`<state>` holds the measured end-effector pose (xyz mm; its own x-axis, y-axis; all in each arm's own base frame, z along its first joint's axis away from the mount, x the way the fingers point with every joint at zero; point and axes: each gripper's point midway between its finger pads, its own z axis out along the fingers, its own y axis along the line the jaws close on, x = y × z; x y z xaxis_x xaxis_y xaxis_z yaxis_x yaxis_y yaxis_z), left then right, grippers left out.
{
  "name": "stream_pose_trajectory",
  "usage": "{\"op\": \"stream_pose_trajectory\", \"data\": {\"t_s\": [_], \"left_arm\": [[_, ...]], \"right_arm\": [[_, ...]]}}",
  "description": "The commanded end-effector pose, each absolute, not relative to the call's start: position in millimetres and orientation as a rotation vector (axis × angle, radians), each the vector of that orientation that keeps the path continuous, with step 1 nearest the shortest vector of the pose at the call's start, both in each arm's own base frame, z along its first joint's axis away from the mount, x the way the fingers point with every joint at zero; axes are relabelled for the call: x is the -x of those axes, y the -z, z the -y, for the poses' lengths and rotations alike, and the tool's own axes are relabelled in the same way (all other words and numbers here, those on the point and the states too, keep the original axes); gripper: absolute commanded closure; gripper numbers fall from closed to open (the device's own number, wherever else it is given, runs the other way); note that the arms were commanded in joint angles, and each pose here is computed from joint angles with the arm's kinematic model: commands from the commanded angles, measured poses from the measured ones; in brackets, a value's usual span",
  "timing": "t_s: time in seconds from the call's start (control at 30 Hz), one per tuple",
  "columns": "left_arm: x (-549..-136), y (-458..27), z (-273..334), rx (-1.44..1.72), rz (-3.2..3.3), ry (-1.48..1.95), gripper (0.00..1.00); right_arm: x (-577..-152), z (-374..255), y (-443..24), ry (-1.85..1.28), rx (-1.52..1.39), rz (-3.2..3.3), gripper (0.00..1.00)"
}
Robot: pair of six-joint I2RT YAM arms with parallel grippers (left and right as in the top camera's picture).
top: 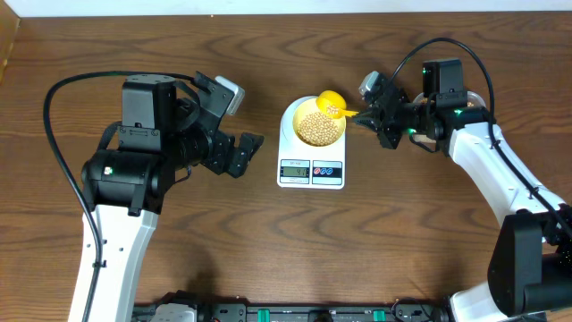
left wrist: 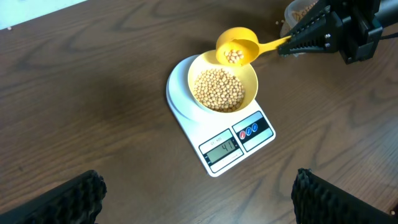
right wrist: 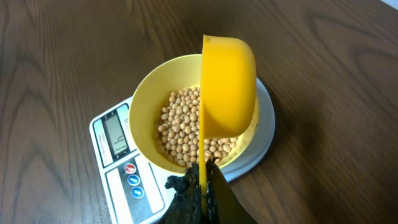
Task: Scoop item into bowl and weigh 50g on scale
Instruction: 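Tip the scoop with the right gripper to pour beans into the bowl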
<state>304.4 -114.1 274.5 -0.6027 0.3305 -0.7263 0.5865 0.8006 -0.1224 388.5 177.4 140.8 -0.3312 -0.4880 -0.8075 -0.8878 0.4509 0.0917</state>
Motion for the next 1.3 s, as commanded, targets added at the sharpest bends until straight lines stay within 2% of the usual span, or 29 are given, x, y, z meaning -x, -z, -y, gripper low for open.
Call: {"op": "stream_pose_trajectory", "data": {"t_s": [0.0, 0.47, 0.87, 1.27], "left_arm": [[-303.6, -274.7, 114.6, -0.672, -2.259, 0.47, 0.03], [-303.6, -274.7, 114.6, -0.672, -2.259, 0.47, 0.02], [-303.6, -274.7, 114.6, -0.672, -2.259, 0.47, 0.02], [-303.6, -274.7, 114.6, -0.672, -2.259, 0.47, 0.02]], "right_arm": [[-384.4, -183.5, -137.8, -0.716, 1.18, -1.962, 0.99], [-384.4, -183.5, -137.9, -0.678, 1.246, -1.907, 0.99], [-386.0, -183.8, -139.1, -0.561, 1.42, -1.736, 0.99], [-393.8, -196.1, -149.5, -0.52, 1.438, -1.648, 0.99]]}}
